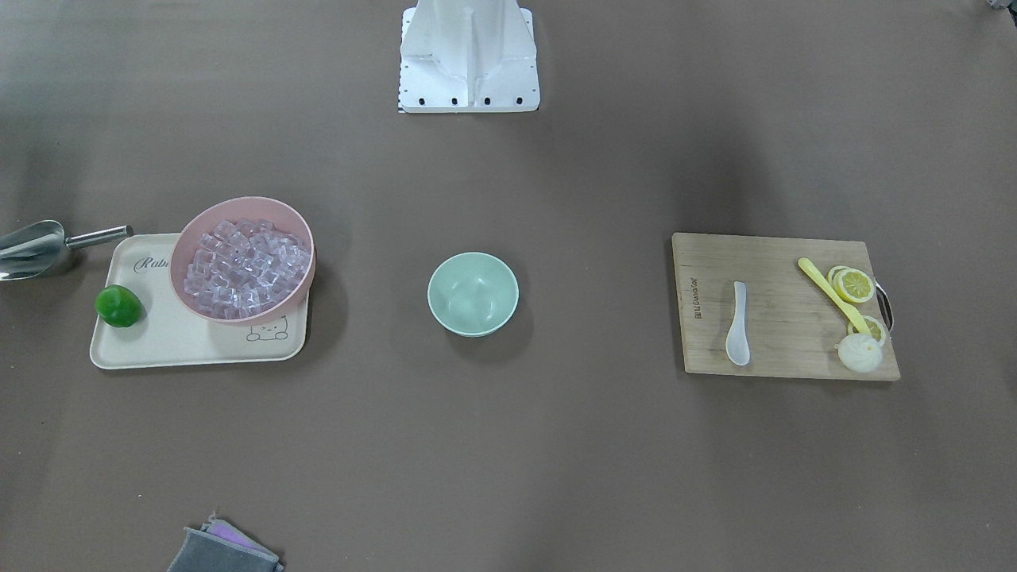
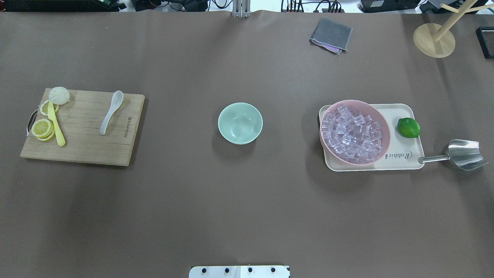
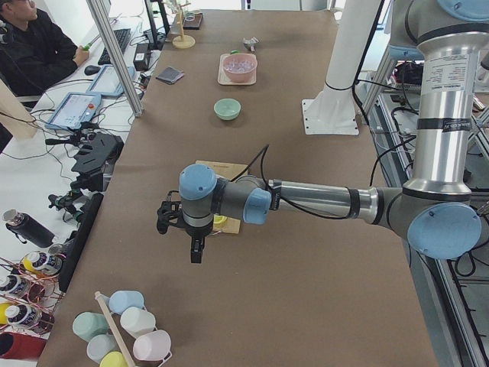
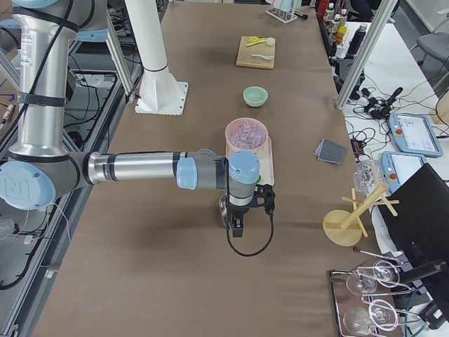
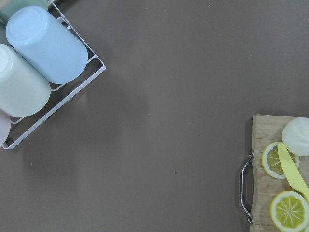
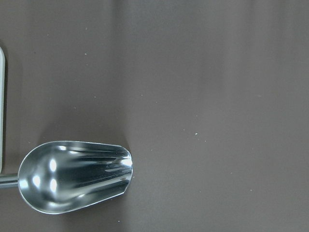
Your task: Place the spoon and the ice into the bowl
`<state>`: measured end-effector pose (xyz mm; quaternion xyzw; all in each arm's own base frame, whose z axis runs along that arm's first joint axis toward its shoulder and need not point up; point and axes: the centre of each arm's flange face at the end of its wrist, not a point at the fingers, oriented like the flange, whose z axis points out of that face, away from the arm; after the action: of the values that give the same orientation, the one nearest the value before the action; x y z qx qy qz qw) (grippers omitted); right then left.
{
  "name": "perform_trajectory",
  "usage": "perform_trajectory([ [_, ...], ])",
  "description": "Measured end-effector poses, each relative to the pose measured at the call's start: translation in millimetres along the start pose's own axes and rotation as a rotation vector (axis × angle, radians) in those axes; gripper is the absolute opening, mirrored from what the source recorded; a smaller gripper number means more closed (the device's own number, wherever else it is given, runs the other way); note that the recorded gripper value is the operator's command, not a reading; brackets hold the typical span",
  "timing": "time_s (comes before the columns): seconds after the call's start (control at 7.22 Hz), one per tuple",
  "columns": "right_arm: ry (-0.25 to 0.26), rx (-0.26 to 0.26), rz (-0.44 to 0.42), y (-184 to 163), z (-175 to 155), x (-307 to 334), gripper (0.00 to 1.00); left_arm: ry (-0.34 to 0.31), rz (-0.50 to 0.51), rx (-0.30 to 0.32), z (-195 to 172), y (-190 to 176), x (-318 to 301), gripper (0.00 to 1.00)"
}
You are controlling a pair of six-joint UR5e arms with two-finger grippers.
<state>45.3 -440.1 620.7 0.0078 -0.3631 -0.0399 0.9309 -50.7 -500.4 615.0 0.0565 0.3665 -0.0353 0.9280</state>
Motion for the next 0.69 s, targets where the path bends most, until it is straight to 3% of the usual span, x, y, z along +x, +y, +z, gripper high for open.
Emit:
perform_trajectory([
  [0.69,0.002,0.03,-0.026,-28,-14,-13,1.0,-0.004,-0.015,-0.016,12,21,-15,0.98],
])
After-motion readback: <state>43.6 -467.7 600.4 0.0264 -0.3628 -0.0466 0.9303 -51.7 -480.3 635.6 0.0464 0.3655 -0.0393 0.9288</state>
